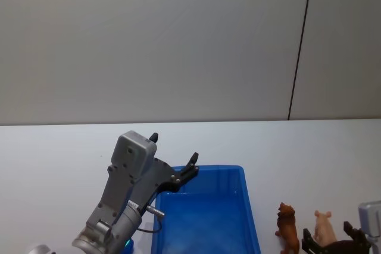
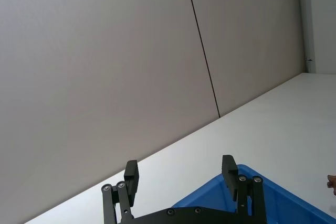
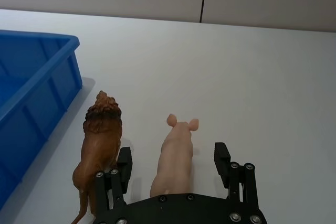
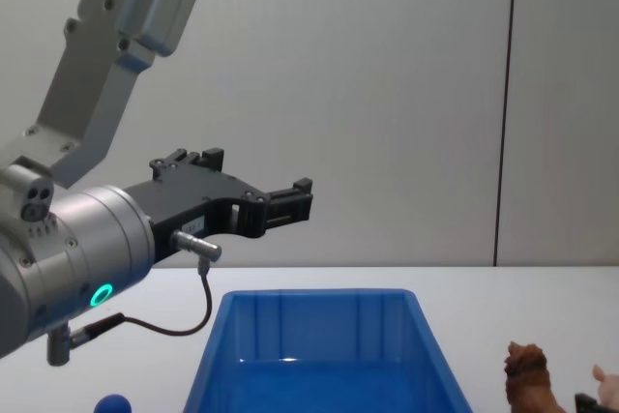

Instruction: Pick up the two dolls from the table and place them into the box.

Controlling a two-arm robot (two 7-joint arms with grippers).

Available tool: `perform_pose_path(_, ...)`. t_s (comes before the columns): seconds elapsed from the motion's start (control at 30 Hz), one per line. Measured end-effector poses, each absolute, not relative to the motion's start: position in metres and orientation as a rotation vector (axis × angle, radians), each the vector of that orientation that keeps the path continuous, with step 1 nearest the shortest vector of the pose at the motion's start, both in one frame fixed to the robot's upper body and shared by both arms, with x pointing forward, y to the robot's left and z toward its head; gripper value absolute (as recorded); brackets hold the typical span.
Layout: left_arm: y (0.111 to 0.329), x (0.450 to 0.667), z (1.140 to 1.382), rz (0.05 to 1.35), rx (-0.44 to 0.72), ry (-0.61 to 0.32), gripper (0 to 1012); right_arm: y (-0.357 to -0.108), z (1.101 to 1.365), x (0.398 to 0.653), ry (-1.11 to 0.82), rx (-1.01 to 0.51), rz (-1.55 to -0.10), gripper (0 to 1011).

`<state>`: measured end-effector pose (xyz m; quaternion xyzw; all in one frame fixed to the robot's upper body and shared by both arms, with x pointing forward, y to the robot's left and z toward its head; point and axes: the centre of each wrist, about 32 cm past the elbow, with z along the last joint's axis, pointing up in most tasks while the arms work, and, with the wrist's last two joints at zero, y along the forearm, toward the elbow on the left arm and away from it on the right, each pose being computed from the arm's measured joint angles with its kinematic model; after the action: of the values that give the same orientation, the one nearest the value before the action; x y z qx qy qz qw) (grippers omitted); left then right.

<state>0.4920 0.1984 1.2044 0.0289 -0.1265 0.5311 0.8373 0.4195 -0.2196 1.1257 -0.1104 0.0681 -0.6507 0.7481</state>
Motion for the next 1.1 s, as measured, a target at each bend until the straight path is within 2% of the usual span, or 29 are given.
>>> perform_pose_path(0.27, 0.198, 0.492, 1.204, 1.124, 0.061, -0.268, 1001, -0.217, 1.116, 0.424, 0.168, -0.261, -1.413, 831)
perform_pose_path(0.3, 0.198, 0.492, 1.204, 1.124, 0.061, -0.268, 1001, -0.217, 1.116, 0.424, 0.17, -0.263, -1.413, 770)
perform_pose_path(0.37, 0.198, 0.492, 1.204, 1.124, 0.061, -0.268, 1001, -0.216, 1.115, 0.425, 0.173, -0.266, -1.413, 735)
perform_pose_path(0.47, 0.198, 0.492, 1.204, 1.124, 0.061, -0.268, 1001, -0.215, 1.113, 0.426, 0.18, -0.271, -1.414, 617)
perform_pose_path(0.5, 0.198, 0.492, 1.204, 1.124, 0.061, -0.268, 1001, -0.215, 1.112, 0.426, 0.181, -0.272, -1.414, 617)
perform_pose_path(0.63, 0.198, 0.492, 1.204, 1.124, 0.061, -0.268, 1001, -0.214, 1.112, 0.427, 0.181, -0.274, -1.418, 456)
perform_pose_path(0.73, 0.198, 0.492, 1.204, 1.124, 0.061, -0.268, 1001, -0.214, 1.113, 0.427, 0.177, -0.274, -1.425, 378)
perform_pose_path(1.1, 0.198, 0.492, 1.204, 1.124, 0.061, -0.268, 1001, -0.213, 1.127, 0.425, 0.114, -0.222, -1.453, 368)
